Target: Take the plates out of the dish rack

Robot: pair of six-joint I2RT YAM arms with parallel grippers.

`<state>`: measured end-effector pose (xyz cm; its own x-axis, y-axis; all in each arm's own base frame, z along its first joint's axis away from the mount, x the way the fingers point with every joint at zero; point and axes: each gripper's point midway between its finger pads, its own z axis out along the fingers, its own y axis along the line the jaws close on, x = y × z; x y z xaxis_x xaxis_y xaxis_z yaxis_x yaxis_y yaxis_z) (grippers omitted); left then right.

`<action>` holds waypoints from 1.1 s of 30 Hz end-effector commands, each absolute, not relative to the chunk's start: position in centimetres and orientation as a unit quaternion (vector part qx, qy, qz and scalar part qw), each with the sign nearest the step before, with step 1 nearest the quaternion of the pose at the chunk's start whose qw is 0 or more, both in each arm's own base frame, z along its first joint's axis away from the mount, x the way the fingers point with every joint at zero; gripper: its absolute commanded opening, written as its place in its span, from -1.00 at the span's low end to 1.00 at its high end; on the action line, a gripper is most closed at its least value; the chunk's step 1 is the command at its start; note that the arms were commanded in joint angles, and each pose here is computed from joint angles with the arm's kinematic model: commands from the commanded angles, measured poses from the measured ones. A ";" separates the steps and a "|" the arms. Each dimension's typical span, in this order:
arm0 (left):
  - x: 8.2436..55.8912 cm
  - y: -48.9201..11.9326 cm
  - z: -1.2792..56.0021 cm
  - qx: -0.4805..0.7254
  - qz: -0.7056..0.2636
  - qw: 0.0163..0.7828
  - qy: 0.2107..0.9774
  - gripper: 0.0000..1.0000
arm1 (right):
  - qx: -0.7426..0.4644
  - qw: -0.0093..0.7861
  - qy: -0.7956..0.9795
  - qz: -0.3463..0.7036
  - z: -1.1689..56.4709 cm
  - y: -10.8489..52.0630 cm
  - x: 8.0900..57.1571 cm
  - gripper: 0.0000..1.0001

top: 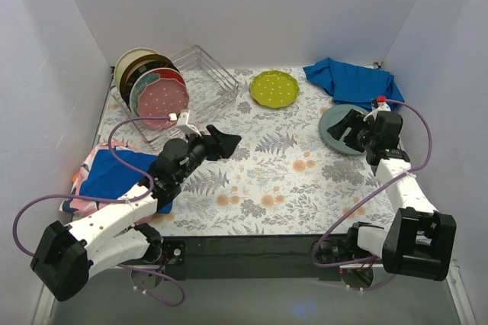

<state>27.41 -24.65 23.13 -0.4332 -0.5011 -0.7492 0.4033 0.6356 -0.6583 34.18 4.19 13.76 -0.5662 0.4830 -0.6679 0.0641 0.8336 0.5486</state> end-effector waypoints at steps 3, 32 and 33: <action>28.5 -24.4 25.0 -0.034 -0.405 0.556 0.725 0.47 | -0.014 0.437 0.847 0.301 15.7 11.8 31.3 0.56; 46.0 -6.5 27.4 0.141 0.076 0.485 0.860 0.32 | -0.097 0.459 0.788 0.399 16.8 18.2 26.4 0.57; 45.9 -5.8 28.2 0.139 0.077 0.495 0.854 0.32 | -0.097 0.459 0.788 0.400 16.8 18.2 26.4 0.57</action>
<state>47.08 -11.80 27.46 -0.4384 0.1585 -0.8847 0.2542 0.9660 0.0471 26.24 17.83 15.54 -0.6007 0.2027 -0.7733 -0.4808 0.6812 0.5521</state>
